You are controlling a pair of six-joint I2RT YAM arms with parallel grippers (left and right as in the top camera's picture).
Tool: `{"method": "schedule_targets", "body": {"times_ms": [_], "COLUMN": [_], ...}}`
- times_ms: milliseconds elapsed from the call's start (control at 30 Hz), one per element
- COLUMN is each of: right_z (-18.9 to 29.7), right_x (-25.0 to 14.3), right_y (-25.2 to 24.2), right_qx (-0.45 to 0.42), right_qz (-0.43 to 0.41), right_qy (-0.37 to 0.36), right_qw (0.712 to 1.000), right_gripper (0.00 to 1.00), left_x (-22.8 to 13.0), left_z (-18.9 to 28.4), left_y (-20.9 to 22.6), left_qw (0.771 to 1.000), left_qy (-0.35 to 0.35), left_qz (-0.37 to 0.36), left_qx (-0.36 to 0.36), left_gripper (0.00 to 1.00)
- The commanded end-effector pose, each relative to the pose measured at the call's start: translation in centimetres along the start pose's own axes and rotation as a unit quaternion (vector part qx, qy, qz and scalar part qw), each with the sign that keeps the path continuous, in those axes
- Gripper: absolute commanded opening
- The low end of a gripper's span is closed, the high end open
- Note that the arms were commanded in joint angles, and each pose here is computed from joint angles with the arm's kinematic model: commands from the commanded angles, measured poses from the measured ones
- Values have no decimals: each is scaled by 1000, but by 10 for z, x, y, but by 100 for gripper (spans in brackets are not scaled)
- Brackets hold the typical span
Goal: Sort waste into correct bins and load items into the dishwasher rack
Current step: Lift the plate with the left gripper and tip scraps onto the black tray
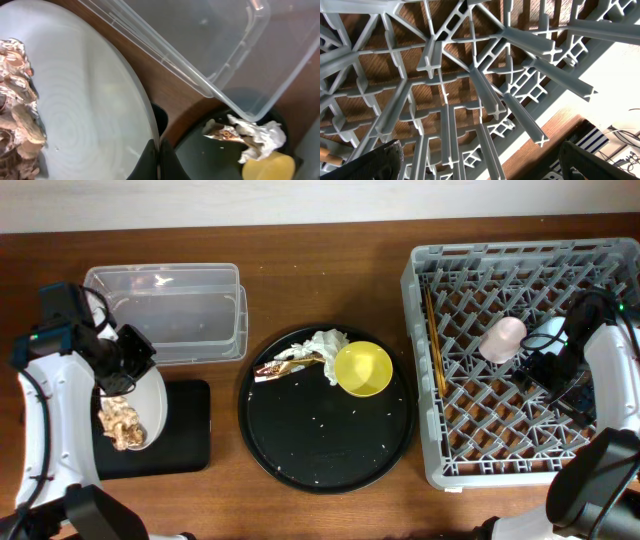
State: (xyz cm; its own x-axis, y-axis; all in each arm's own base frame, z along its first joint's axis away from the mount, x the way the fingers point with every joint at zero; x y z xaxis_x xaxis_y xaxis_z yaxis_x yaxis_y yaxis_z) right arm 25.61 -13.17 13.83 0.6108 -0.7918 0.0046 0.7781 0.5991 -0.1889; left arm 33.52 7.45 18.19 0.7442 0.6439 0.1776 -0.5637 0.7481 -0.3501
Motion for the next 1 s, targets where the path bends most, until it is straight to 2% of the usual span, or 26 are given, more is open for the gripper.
{"method": "schedule_targets", "body": {"times_ms": [0,200,400,467,633,967], "right_z": [-1,-1,-1,-1,-1,-1], "right_x": [1,1,1,1,1,1], "right_y": [-1,-1,-1,-1,-1,-1], "right_qx": [-1,-1,-1,-1,-1,-1], "right_qz": [-6,-6,-6,-6,-6,-6], "right_qy": [2,2,2,2,2,2], "right_qw": [1000,1000,1000,1000,1000,1000], "right_gripper": [98,98,98,98,99,98], "left_x": [0,0,4,4,6,8], "left_z": [16,19,35,36,50,62], "left_y": [-12,-9,9,17,9,31], "left_qw": [998,996,988,986,971,960], "left_qy": [3,11,26,28,29,26], "left_qz": [13,28,57,72,56,102], "left_qx": [-61,-80,-144,-145,-230,-259], "left_gripper": [1,1,1,1,1,1]}}
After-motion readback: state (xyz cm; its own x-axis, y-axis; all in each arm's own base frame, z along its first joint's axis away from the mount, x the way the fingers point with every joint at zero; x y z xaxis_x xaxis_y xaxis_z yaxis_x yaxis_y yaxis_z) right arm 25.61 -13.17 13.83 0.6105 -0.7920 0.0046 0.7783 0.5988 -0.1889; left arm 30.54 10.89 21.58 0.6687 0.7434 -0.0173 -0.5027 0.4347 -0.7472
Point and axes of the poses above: each gripper's point midway between its finger pads, its own z axis back along the fingers, its own y axis along the line the jaws close on, x = y × z, the point moved 3 cm from there along z, back along the fingers, and after that the axes turned 2 degrees about -z, right-handed, at the moved point
